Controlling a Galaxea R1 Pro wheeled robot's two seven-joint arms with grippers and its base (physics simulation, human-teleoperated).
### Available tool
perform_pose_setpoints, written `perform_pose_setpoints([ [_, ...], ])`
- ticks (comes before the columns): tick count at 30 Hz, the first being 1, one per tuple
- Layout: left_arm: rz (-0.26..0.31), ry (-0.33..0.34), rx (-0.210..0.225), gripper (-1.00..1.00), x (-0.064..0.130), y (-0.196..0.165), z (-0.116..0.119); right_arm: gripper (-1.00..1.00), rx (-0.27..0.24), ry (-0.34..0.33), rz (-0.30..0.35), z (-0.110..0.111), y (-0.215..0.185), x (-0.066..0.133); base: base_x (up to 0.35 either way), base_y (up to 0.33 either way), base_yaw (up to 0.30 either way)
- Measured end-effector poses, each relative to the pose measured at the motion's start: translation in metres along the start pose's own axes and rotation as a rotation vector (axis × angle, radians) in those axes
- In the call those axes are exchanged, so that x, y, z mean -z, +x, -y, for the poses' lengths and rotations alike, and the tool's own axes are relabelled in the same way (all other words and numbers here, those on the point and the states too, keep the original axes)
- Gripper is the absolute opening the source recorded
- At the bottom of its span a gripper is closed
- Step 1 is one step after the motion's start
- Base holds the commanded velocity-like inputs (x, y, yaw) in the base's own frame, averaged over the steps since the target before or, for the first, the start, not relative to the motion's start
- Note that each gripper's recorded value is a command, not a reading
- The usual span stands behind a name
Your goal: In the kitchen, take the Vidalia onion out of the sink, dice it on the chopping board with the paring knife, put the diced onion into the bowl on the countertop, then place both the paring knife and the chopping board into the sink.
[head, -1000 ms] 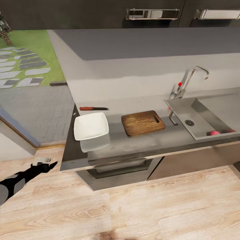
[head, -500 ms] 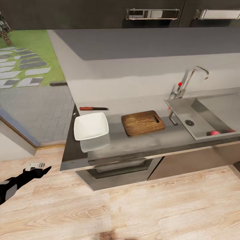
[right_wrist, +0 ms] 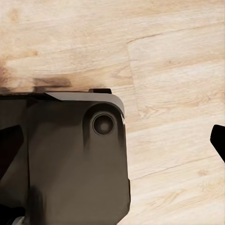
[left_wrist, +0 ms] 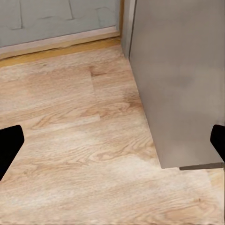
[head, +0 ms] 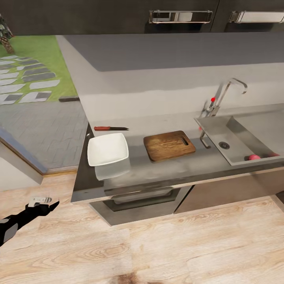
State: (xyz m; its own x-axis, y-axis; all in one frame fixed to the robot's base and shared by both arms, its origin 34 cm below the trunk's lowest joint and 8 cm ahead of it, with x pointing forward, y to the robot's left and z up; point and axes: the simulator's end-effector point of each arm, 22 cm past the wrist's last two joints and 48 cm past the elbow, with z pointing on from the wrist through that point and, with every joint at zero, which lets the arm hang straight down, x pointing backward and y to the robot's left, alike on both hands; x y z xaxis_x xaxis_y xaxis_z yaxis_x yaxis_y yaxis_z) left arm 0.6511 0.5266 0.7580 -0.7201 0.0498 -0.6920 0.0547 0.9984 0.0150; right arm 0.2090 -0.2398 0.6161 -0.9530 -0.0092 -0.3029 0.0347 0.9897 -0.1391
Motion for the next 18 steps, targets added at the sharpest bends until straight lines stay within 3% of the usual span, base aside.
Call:
perform_pose_setpoints([
  [6, -0.004, 0.006, -0.015, 1.0, 0.004, 0.016, 0.004, 1.0, 0.0, 0.0, 0.0, 0.0, 0.0, 0.0, 0.0, 0.0, 0.0],
  [12, 0.067, 0.022, -0.08, 1.0, 0.011, 0.025, 0.016, 1.0, 0.001, 0.001, 0.0, 0.001, 0.0, 0.0, 0.0, 0.0, 0.0],
  [18, 0.071, 0.042, -0.119, 1.0, 0.025, 0.061, 0.029, 1.0, 0.001, 0.001, 0.0, 0.001, 0.0, 0.0, 0.0, 0.0, 0.0],
])
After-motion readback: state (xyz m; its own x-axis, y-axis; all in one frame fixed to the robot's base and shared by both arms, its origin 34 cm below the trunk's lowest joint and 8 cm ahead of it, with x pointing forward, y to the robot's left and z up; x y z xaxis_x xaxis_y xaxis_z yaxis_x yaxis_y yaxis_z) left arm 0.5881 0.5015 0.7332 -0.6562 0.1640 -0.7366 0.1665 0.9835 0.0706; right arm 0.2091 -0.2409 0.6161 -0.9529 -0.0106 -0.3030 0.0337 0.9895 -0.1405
